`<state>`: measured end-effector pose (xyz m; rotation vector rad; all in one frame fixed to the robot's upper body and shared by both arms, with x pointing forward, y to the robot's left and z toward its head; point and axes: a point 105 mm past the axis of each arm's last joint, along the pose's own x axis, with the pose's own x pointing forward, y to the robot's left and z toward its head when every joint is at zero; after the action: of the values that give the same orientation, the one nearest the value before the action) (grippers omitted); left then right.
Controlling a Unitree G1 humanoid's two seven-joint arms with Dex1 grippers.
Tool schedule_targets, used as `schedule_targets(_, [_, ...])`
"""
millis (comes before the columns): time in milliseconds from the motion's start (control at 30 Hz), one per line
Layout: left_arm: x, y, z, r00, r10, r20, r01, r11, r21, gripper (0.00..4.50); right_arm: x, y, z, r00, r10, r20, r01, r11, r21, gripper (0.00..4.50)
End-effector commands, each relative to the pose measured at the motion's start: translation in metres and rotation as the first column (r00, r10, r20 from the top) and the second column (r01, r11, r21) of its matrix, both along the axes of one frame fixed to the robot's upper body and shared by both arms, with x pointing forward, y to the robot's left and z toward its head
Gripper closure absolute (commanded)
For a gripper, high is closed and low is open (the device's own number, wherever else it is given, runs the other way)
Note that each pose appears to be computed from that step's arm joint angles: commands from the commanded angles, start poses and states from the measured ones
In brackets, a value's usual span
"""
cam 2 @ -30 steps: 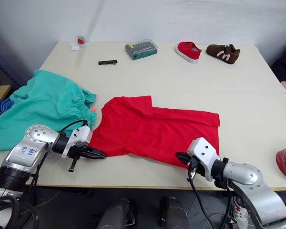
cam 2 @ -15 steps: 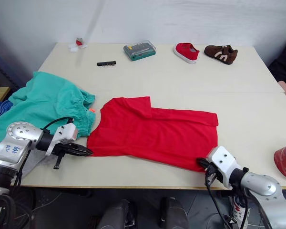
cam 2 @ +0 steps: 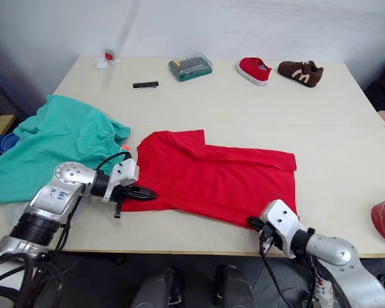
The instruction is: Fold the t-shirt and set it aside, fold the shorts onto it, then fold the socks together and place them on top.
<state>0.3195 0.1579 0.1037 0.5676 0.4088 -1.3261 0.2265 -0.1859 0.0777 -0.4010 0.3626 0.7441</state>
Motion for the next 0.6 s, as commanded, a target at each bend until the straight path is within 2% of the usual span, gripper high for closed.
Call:
schedule_targets(33, [0.002, 0.038, -0.014, 0.997, 0.05, 0.052, -0.057, 0.99, 0.13, 4.5, -0.008, -0.053, 0.006, 0.992, -0.125, 0.013, 0.125, 0.991, -0.042, 4.44])
schedule_targets(167, [0.003, 0.037, 0.001, 0.994, 0.041, 0.097, -0.048, 0.996, 0.069, 4.5, -0.015, -0.07, 0.019, 0.993, -0.102, 0.056, 0.107, 0.991, -0.084, 4.44])
schedule_targets(233, [-0.005, 0.026, 0.019, 0.996, 0.011, 0.083, -0.01, 1.0, -0.012, 4.5, -0.013, -0.067, 0.038, 0.992, -0.068, 0.107, 0.075, 0.996, -0.057, 4.44])
schedule_targets(333, [-0.021, 0.017, 0.041, 0.998, -0.043, 0.048, 0.047, 0.995, -0.091, 4.5, -0.013, -0.061, 0.055, 0.988, -0.003, 0.154, 0.018, 0.995, -0.095, 4.44])
schedule_targets(367, [-0.027, 0.016, 0.047, 0.998, -0.058, 0.038, 0.062, 0.992, -0.107, 4.32, -0.014, -0.059, 0.057, 0.989, 0.013, 0.148, 0.003, 0.994, -0.107, 4.49])
schedule_targets(467, [-0.036, 0.023, 0.047, 0.992, -0.095, 0.082, 0.097, 0.995, -0.014, 3.62, -0.023, -0.05, 0.055, 0.994, 0.053, 0.091, -0.041, 0.992, -0.123, 3.87])
schedule_targets(600, [-0.036, 0.041, 0.029, 0.987, -0.099, 0.126, 0.082, 0.987, 0.136, 2.38, -0.026, -0.047, 0.046, 0.991, 0.103, 0.088, -0.08, 0.969, -0.234, 2.49])
